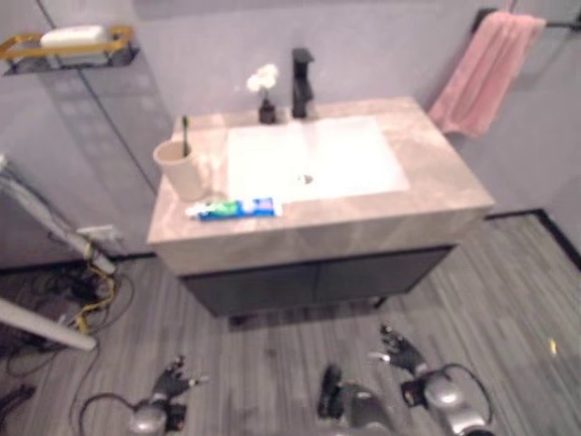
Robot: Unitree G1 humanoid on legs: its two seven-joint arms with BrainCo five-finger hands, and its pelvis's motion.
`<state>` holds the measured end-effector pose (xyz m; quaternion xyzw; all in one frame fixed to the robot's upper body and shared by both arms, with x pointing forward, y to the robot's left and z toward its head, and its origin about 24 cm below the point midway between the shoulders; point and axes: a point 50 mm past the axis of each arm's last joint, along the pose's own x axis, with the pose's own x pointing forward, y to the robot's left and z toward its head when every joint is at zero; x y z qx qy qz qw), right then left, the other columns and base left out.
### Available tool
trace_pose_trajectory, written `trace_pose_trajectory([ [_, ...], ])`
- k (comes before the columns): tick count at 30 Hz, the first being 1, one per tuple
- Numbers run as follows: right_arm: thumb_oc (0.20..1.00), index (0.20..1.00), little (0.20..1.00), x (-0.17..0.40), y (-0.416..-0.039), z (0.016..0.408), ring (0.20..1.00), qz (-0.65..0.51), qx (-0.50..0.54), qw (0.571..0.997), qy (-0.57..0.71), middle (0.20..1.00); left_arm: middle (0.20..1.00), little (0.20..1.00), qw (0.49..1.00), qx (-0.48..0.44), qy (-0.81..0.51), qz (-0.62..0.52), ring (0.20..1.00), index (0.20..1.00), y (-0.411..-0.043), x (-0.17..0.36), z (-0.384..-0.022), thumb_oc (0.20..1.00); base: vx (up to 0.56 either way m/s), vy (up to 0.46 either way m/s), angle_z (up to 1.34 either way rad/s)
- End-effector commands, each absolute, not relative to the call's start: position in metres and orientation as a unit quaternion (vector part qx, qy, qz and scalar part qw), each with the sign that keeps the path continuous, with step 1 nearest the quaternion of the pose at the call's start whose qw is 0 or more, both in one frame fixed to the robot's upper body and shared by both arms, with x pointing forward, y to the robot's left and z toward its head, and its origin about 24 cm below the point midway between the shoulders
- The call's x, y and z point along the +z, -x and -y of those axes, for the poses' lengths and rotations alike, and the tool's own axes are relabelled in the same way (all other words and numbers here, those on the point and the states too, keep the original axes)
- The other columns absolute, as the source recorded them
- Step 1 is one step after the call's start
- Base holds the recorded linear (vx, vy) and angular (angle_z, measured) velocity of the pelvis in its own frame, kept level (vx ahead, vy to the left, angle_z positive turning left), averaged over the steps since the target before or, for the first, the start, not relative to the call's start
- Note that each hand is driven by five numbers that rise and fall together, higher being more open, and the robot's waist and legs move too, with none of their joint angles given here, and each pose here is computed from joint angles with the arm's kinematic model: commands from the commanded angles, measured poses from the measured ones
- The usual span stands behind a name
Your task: Put brush and paste in cup on sink, flatten towel.
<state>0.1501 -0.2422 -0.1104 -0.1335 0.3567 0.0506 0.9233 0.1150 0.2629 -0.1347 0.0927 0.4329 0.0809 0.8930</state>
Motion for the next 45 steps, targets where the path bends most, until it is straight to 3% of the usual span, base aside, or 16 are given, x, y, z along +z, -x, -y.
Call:
trace_pose_trajectory([
  [1, 1.000, 1.000, 1.000, -0.090, -0.182, 0.240, 1.000, -0.294, 0.064, 0.942, 0.148, 1.000, 1.000, 1.000, 0.919, 0.069, -0.118, -0.369, 1.000, 1.000, -0.155, -0.116, -0.269, 1.000, 0.33, -0.108, 0.20],
  [9, 1.000, 1.000, 1.000, -0.078, -0.185, 0.260, 1.000, -0.285, 0.072, 0.937, 0.188, 1.000, 1.000, 1.000, 0.908, 0.064, -0.118, -0.396, 1.000, 1.000, -0.142, -0.124, -0.267, 1.000, 0.26, -0.196, 0.22],
  [20, 1.000, 1.000, 1.000, -0.075, -0.186, 0.273, 1.000, -0.291, 0.054, 0.932, 0.211, 1.000, 1.000, 1.000, 0.921, 0.036, -0.121, -0.368, 1.000, 1.000, -0.162, -0.119, -0.251, 1.000, 0.11, -0.097, 0.24],
  [27, 1.000, 1.000, 1.000, -0.084, -0.184, 0.262, 1.000, -0.303, 0.072, 0.928, 0.206, 1.000, 1.000, 1.000, 0.915, 0.033, -0.131, -0.379, 1.000, 1.000, -0.148, -0.121, -0.259, 1.000, 0.10, 0.228, -0.36],
  [35, 1.000, 1.000, 1.000, -0.086, -0.184, 0.247, 1.000, -0.294, 0.087, 0.933, 0.190, 1.000, 1.000, 1.000, 0.926, 0.022, -0.150, -0.347, 1.000, 1.000, -0.159, -0.109, -0.265, 1.000, -0.03, 0.159, -0.23],
  [45, 1.000, 1.000, 1.000, -0.077, -0.199, 0.231, 1.000, -0.264, 0.134, 0.934, 0.201, 1.000, 1.000, 1.000, 0.928, 0.040, -0.130, -0.348, 1.000, 1.000, -0.152, -0.109, -0.269, 1.000, -0.03, -0.232, -0.12],
])
